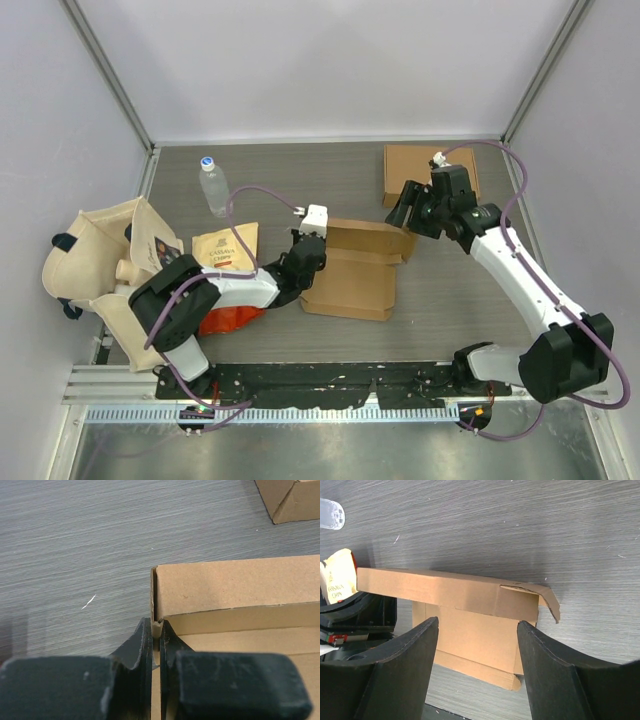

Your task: Fold the paper box

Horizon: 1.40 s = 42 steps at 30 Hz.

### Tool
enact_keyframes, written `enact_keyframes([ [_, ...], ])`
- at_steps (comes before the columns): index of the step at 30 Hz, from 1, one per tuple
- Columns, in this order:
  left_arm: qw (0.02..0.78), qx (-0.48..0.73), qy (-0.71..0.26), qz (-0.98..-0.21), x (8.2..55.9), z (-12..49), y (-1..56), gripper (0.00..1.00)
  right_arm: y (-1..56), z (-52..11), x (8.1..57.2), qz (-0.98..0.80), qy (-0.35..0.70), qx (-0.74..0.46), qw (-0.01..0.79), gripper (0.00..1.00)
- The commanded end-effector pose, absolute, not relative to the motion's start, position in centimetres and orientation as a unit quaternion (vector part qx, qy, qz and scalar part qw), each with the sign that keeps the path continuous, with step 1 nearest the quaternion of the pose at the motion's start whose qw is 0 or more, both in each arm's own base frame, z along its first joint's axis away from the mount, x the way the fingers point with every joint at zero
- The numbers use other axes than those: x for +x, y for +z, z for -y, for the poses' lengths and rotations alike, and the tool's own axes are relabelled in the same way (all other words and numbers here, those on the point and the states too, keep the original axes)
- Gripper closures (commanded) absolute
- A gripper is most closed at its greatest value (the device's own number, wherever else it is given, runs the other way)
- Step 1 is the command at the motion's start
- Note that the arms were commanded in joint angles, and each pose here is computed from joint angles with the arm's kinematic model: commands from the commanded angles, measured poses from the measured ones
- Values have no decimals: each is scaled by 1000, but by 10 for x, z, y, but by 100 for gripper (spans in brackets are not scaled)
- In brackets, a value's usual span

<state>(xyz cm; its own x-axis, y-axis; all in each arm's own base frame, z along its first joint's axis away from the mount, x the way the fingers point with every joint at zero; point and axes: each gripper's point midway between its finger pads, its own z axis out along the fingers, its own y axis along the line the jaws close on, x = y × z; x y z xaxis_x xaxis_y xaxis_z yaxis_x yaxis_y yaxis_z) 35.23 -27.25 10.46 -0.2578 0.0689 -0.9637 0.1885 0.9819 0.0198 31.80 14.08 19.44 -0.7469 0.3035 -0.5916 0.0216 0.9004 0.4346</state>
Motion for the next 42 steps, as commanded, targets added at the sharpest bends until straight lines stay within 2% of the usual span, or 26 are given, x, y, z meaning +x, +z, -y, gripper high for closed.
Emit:
enact_keyframes([
  [1,642,35,-66,-763,354,267,139,100,204,-145,331,-897,219,96,372,31],
  [7,643,29,-71,-762,352,268,141,100,189,-165,333,-889,277,126,344,36],
  [11,641,23,-74,-764,350,267,142,100,183,-165,333,-884,283,139,346,38],
  [17,638,14,-92,-765,347,270,143,100,190,-175,337,-856,332,183,352,47],
  [25,634,1,-109,-766,341,267,145,100,217,-173,344,-764,438,259,396,70],
  [26,632,0,-110,-767,339,266,144,100,218,-169,346,-756,445,268,398,81],
  [28,634,-6,-111,-765,338,263,147,100,218,-170,345,-743,464,274,397,99],
  [30,635,-9,-112,-765,336,261,148,100,224,-168,344,-726,486,279,399,99],
  [34,633,-20,-115,-765,335,258,151,100,228,-166,344,-701,515,259,420,99],
  [35,633,-25,-113,-765,336,256,152,100,227,-166,345,-707,509,250,423,95],
  [37,628,-28,-104,-771,335,255,149,100,218,-164,345,-742,481,240,402,56],
  [38,628,-32,-100,-771,337,254,150,100,208,-159,343,-768,439,207,417,48],
  [42,629,-40,-83,-772,337,246,147,100,186,-133,319,-821,336,172,427,39],
])
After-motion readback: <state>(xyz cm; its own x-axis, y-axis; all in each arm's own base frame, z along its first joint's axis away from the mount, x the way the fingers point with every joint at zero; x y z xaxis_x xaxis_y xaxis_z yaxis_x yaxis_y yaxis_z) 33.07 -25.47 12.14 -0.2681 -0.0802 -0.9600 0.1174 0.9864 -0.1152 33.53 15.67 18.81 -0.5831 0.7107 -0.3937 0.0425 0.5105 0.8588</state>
